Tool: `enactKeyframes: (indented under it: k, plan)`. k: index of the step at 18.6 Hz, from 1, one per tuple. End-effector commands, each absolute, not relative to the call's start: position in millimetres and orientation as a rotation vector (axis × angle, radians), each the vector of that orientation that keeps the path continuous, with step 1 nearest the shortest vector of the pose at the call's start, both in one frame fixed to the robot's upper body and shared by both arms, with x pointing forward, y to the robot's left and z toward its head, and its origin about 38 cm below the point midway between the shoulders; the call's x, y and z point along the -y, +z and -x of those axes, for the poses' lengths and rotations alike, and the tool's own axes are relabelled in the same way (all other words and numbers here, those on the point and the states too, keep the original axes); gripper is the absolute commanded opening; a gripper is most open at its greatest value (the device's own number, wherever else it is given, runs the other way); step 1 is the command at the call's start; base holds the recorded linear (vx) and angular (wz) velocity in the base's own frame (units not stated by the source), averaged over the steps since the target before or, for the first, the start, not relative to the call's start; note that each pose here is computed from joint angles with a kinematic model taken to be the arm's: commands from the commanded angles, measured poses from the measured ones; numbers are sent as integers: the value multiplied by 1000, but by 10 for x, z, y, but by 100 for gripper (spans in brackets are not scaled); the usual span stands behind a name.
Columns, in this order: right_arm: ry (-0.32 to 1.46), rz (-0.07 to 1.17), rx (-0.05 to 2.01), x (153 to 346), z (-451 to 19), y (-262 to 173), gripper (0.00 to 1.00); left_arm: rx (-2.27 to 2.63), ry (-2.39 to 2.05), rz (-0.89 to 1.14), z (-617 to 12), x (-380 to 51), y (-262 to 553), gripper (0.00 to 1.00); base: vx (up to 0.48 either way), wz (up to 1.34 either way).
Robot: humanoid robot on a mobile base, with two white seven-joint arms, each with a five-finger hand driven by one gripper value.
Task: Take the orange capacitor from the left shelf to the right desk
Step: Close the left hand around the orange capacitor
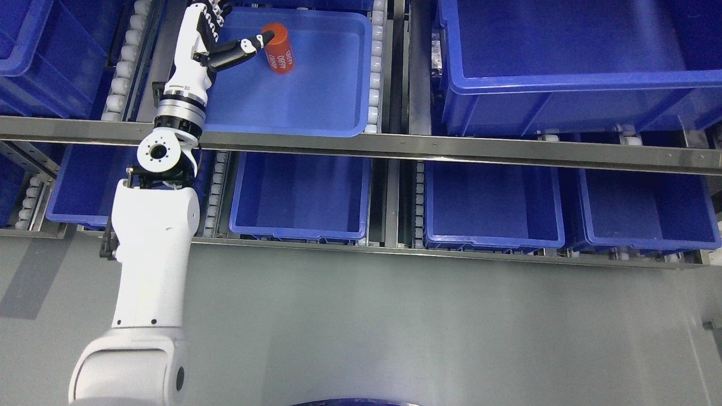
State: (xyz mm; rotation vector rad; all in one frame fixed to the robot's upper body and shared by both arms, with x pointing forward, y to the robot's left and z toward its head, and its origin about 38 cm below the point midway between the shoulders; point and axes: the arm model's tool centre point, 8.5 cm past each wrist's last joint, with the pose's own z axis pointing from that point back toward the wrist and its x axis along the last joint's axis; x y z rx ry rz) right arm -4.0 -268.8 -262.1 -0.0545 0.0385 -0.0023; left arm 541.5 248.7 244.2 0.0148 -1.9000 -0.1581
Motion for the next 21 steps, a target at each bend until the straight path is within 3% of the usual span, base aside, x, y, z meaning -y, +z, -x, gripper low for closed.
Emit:
enactKeyframes:
  k: [1, 13, 18, 21]
  plan:
    - [-11, 72, -7, 2803, -83, -2617, 100, 1663, -265, -20, -5728, -2302, 1890, 100, 0, 0]
    - [-11, 72, -8, 2803, -81, -2617, 100, 1621, -288, -55, -5638, -2377, 1651, 98, 0, 0]
    - [-11, 72, -8, 2803, -81, -2617, 100, 1649, -286, -51, -5663, -2356, 1735, 91, 0, 0]
    - [-11, 72, -8, 2803, -81, -2617, 100, 1685, -289, -47, -5656, -2340, 1764, 80, 0, 0]
